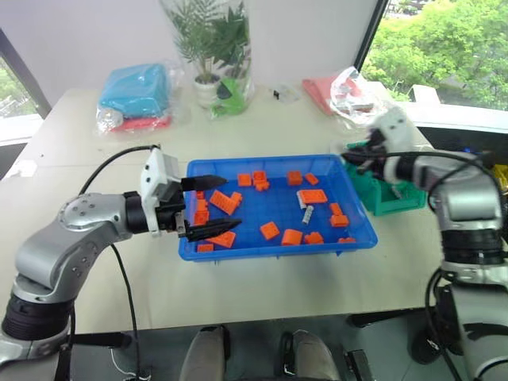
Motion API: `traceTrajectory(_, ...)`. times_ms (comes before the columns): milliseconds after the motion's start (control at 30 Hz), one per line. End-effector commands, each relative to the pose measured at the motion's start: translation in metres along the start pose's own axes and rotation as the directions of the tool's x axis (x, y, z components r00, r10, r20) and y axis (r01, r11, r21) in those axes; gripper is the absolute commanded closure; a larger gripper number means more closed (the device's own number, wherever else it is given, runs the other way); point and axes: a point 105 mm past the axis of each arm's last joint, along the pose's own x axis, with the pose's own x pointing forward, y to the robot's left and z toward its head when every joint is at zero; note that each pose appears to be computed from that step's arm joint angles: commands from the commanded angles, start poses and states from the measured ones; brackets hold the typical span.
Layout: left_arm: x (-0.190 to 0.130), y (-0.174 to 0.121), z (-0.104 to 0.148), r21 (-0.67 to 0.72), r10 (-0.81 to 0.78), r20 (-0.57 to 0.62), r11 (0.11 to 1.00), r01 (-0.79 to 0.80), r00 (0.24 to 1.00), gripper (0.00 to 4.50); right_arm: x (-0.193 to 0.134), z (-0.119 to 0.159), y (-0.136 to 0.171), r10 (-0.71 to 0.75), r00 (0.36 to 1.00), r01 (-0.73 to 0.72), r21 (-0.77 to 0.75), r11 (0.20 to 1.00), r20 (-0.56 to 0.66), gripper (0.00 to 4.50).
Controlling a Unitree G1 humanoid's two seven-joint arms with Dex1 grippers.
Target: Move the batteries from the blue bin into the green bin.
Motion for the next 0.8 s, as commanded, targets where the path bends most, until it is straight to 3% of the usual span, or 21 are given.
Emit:
traceTrajectory(33,0.004,0.002,0.008,0.047,-0.020,0.022,0.999,0.019,1.000,0.00,-0.017,-0.007,-0.028,-0.126,0.992,0.126,0.018,0.992,-0.008,4.47)
traceTrajectory(67,0.005,0.003,0.009,0.049,-0.022,0.023,0.999,0.021,0.999,0.00,-0.017,-0.010,-0.029,-0.133,0.991,0.133,0.023,0.991,-0.016,4.47)
traceTrajectory(333,0.008,0.005,0.011,0.054,-0.027,0.037,0.998,0.025,0.999,0.00,-0.008,-0.014,-0.036,-0.160,0.987,0.160,0.011,0.987,-0.025,0.42)
traceTrajectory(433,0.007,0.004,0.011,0.054,-0.023,0.037,0.998,0.021,0.999,0.00,-0.006,0.005,-0.024,-0.068,0.997,0.069,-0.024,0.997,0.040,0.42)
traceTrajectory(567,0.006,0.004,0.011,0.051,-0.014,0.033,0.999,0.012,0.999,0.00,-0.002,0.021,0.022,0.202,0.977,-0.194,-0.111,0.975,0.068,0.42)
traceTrajectory(700,0.006,0.003,0.012,0.055,-0.010,0.035,0.998,0.008,0.999,0.00,0.007,0.022,0.066,0.453,0.892,-0.423,-0.326,0.846,0.017,0.42)
traceTrajectory(767,0.007,0.003,0.014,0.058,-0.009,0.036,0.998,0.007,0.999,0.00,0.016,0.019,0.070,0.500,0.866,-0.475,-0.350,0.807,-0.020,0.42)
traceTrajectory(800,0.007,0.003,0.014,0.060,-0.008,0.037,0.998,0.006,0.999,0.00,0.020,0.018,0.069,0.509,0.860,-0.488,-0.356,0.797,-0.038,0.20)
